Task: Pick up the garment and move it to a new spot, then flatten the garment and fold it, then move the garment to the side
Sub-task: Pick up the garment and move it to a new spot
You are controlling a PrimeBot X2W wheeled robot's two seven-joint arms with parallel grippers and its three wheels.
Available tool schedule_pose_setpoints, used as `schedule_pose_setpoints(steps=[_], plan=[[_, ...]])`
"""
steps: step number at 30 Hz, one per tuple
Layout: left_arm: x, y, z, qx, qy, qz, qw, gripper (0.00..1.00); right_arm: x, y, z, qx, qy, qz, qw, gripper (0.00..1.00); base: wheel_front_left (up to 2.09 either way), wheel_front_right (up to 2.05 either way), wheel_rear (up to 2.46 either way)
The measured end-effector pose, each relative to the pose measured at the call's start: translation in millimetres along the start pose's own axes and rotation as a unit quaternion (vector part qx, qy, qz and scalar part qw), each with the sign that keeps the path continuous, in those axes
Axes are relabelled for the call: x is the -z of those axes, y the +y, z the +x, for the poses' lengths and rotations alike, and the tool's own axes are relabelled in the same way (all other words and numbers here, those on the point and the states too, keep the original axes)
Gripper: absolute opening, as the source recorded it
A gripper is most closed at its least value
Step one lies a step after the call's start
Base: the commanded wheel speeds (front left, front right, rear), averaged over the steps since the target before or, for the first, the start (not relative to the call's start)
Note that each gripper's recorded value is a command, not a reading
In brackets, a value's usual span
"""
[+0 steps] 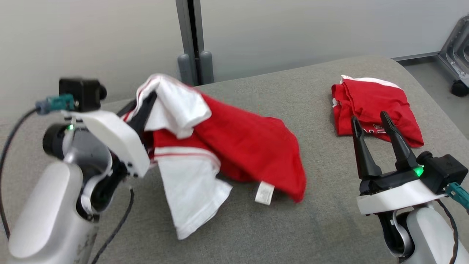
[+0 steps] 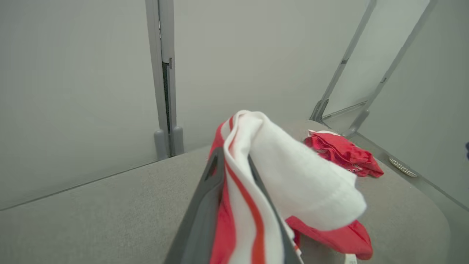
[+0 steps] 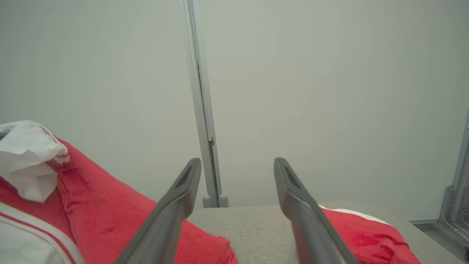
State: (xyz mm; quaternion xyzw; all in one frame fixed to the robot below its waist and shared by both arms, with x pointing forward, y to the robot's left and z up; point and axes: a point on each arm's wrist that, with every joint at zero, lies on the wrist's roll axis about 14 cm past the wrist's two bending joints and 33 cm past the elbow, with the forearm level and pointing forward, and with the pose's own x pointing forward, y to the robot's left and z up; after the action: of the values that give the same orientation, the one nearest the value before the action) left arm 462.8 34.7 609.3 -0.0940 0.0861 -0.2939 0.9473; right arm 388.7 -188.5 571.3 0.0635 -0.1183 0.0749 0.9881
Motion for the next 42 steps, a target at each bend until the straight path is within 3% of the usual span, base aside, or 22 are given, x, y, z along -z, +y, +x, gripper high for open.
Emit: schedule_pose_setpoints(steps=[6, 7, 8, 9, 11, 15, 20, 28, 35, 42], plan=[[103.5, 48.8, -22.0, -0.084, 0.064, -0.032, 0.994, 0.0, 6.7, -3.2, -2.8, 0.004, 0.011, 0.002, 1.0, 1.0, 0.0, 0.0, 0.0], [114.5, 53.9, -25.9, -0.094, 0.067, -0.029, 0.993, 0.11, 7.8, -3.3, -2.9, 0.004, 0.012, 0.001, 1.0, 1.0, 0.0, 0.0, 0.0], [125.1, 59.5, -30.1, -0.105, 0.071, -0.019, 0.992, 0.44, 9.4, -2.8, -3.0, 0.002, 0.015, 0.0, 1.0, 1.0, 0.0, 0.0, 0.0], [134.2, 62.6, -33.8, -0.11, 0.073, -0.015, 0.991, 0.94, 10.6, -2.3, -2.8, 0.0, 0.017, 0.0, 1.0, 1.0, 0.0, 0.0, 0.0], [145.8, 66.1, -38.5, -0.119, 0.07, -0.013, 0.99, 1.0, 13.0, 0.8, -1.8, -0.006, 0.021, -0.001, 1.0, 1.0, 0.0, 0.0, 0.0], [147.5, 68.8, -43.4, -0.125, 0.045, -0.009, 0.991, 1.0, 15.6, 6.7, 0.1, -0.017, 0.025, -0.002, 1.0, 1.0, 0.0, 0.0, 0.0], [119.0, 78.6, -50.2, -0.137, -0.009, 0.025, 0.99, 1.0, 14.9, 12.3, -1.8, -0.025, 0.025, -0.001, 0.999, 1.0, 0.0, 0.0, 0.0], [83.6, 99.7, -89.8, -0.215, -0.104, 0.03, 0.971, 1.0, 15.9, 9.3, -10.7, -0.012, 0.024, 0.01, 1.0, 1.0, 0.0, 0.0, 0.0], [90.6, 92.6, -128.8, -0.259, -0.13, 0.026, 0.957, 1.0, 32.0, 8.9, -25.8, -0.001, 0.046, 0.022, 0.999, 1.0, 0.0, 0.0, 0.0], [101.4, 74.6, -145.7, -0.268, -0.132, 0.012, 0.954, 1.0, 39.7, 11.5, -29.2, 0.0, 0.056, 0.028, 0.998, 1.0, 0.0, 0.0, 0.0]])
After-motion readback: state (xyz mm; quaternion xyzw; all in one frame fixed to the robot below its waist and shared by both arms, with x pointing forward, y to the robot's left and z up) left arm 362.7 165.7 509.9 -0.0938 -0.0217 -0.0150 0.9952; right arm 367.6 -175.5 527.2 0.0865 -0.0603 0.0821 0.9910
